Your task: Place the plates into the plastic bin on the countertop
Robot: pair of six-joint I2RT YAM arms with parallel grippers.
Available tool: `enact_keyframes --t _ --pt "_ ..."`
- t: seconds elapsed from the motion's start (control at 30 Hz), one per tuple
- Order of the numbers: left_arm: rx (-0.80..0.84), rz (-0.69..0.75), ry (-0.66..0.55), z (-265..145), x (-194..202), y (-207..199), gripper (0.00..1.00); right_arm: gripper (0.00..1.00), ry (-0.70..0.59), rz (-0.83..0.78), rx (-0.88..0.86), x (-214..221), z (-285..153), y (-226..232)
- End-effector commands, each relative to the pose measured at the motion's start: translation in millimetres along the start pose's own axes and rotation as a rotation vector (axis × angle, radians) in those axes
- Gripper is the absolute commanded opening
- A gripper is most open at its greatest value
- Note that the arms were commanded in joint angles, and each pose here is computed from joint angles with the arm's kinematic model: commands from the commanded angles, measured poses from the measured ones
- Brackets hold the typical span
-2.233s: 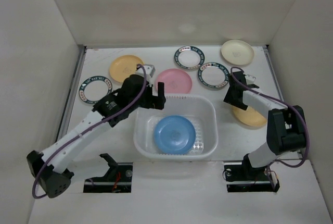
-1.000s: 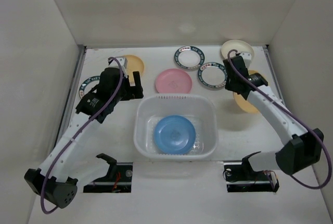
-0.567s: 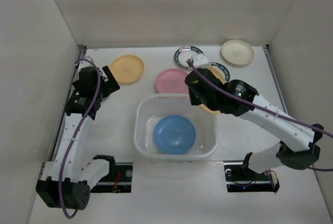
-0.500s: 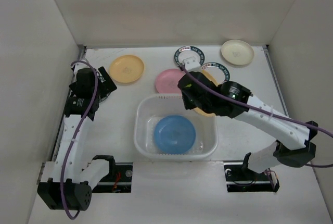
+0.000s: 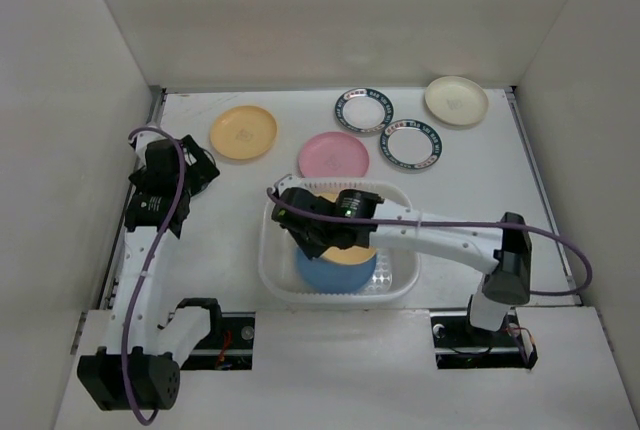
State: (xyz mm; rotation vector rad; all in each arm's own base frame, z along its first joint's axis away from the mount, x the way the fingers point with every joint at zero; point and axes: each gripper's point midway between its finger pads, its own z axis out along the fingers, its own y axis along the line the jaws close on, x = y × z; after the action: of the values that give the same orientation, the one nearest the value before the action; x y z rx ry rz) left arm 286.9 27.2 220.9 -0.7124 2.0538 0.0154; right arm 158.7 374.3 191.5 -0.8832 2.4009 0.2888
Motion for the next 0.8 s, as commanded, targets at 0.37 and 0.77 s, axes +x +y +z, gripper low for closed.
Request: enact_keyframes --t 0.37,0.77 --pt "-0.025 -0.057 -0.067 -7 -5 11 1.0 0.1 0.035 -0.12 -0.023 24 62 19" --pt "-0.081 -0.044 -0.008 11 16 23 1.0 0.59 -0.041 -0.103 -0.078 10 33 11"
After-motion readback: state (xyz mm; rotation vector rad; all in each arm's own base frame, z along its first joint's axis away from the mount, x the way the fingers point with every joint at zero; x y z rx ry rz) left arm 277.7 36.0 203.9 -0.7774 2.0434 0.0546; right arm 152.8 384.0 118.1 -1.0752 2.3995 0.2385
